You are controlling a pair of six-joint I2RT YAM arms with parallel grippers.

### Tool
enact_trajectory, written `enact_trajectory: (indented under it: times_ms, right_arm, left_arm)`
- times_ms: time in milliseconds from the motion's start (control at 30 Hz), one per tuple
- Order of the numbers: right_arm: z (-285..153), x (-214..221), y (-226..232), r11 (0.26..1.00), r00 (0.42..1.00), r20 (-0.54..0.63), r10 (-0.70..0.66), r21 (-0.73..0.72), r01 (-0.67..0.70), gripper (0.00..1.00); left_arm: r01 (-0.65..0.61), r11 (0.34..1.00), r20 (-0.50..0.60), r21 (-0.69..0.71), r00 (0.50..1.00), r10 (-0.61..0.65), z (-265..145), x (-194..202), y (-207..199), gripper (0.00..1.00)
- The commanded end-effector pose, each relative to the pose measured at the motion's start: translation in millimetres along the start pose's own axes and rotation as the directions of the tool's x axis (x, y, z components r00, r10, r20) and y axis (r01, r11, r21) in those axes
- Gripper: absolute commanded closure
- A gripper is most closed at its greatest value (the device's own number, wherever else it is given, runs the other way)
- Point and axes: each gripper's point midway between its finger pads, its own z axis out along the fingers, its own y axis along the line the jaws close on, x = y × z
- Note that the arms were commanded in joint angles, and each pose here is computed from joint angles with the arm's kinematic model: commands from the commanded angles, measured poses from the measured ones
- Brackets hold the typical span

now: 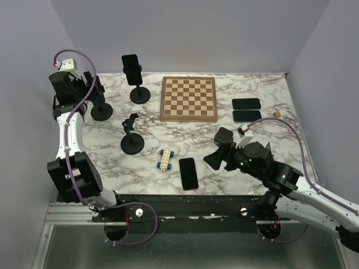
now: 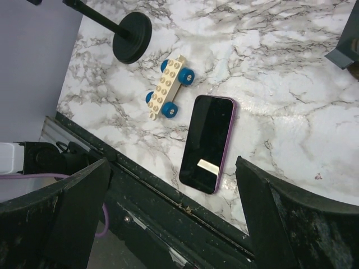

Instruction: Remove the phone from the phone stand

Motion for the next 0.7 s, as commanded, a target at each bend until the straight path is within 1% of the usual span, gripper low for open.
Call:
enact_trajectory:
  times_ms: [0, 67, 167, 267, 333, 400, 467, 533, 633, 667]
  right_arm:
    - [-19, -13, -8, 0.998, 0.999, 0.036, -0.040, 0.054, 0.038, 0.00]
    - [-22, -15, -10, 0.997, 0.998, 0.047, -0.044, 0.060, 0.041, 0.00]
    - [-23, -17, -9, 0.998, 0.998, 0.054, -0.043, 0.057, 0.040, 0.00]
    - [-21, -17, -8, 0.998, 0.998, 0.051, -0.041, 0.057, 0.038, 0.00]
    - [-18, -16, -9, 0.997, 0.998, 0.043, -0.043, 0.062, 0.040, 0.00]
    - [-14, -14, -8, 0.997, 0.998, 0.032, -0.048, 0.065, 0.046, 0.00]
    - [-10, -12, -7, 0.997, 0.999, 0.019, -0.051, 0.066, 0.049, 0.00]
    - [-5, -11, -5, 0.997, 0.999, 0.009, -0.051, 0.059, 0.051, 0.00]
    - [1, -7, -1, 0.998, 0.999, -0.004, -0.049, 0.045, 0.049, 0.00]
    - [2, -6, 0, 0.998, 0.999, -0.012, -0.050, 0.040, 0.050, 0.00]
  left_arm:
    - [-0.103, 0.992, -0.008, 0.078, 0.995, 0.104, 9, -5, 2, 0.11]
    - [-0.106, 0.990, -0.024, 0.098, 0.994, 0.108, 15, -2, 3, 0.11]
    - [-0.120, 0.981, -0.049, 0.149, 0.990, 0.129, 25, 4, 0, 0.17]
    - [-0.109, 0.976, -0.057, 0.188, 0.991, 0.121, 32, 8, -4, 0.22]
    - [-0.092, 0.972, -0.056, 0.218, 0.993, 0.107, 37, 6, -9, 0.26]
    - [-0.091, 0.966, -0.052, 0.242, 0.993, 0.107, 40, 4, -12, 0.35]
    - [-0.053, 0.964, -0.056, 0.261, 0.996, 0.070, 42, 2, -17, 0.40]
    - [-0.035, 0.963, -0.052, 0.267, 0.997, 0.051, 44, 1, -19, 0.43]
    - [-0.002, 0.964, -0.050, 0.265, 0.999, 0.015, 46, 1, -19, 0.51]
    - [0.011, 0.964, -0.052, 0.266, 0.999, 0.003, 46, 2, -20, 0.56]
